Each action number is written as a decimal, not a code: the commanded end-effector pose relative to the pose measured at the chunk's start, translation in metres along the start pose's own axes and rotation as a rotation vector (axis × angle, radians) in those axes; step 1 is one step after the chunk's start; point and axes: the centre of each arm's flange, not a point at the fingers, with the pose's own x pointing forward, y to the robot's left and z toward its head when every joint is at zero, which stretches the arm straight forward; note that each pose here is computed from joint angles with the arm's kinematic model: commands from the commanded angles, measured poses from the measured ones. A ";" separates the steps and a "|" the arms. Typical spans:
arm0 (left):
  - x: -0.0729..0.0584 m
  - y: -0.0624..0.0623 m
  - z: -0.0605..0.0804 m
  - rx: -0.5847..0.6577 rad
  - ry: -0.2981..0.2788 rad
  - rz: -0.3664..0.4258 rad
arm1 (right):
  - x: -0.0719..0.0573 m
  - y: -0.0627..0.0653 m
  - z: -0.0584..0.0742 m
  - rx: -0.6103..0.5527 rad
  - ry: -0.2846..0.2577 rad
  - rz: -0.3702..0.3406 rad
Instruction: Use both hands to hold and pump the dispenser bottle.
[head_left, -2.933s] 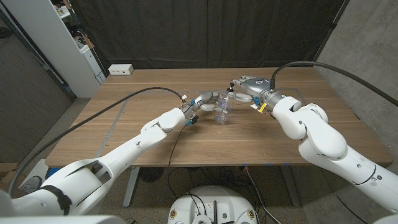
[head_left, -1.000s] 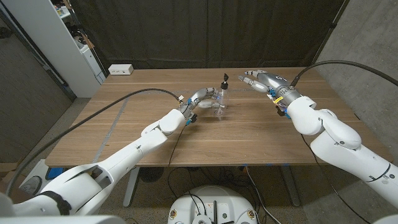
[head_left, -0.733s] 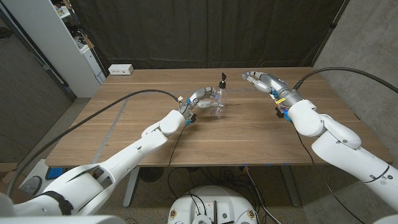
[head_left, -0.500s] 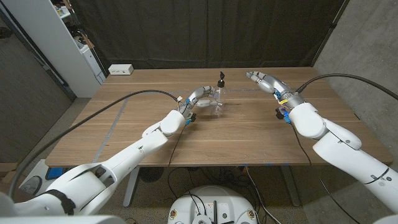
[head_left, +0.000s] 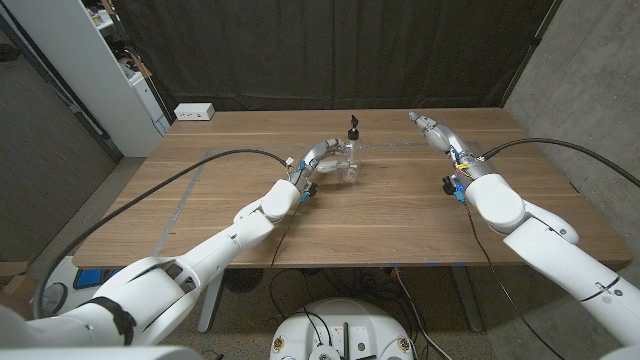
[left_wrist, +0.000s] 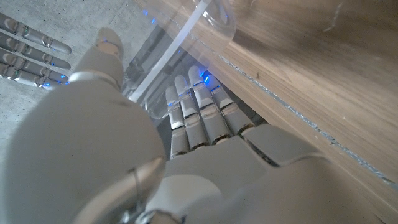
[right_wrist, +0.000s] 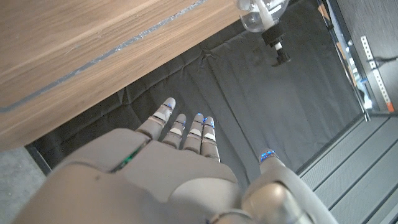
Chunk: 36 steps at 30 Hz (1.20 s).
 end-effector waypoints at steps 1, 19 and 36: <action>0.004 -0.008 -0.009 -0.029 0.017 -0.011 | 0.006 0.003 -0.023 0.242 -0.032 -0.047; 0.003 -0.013 -0.016 -0.036 0.049 -0.027 | 0.009 0.008 -0.038 0.310 -0.021 -0.077; 0.001 -0.014 -0.020 -0.052 0.069 -0.041 | 0.008 0.007 -0.040 0.322 -0.024 -0.096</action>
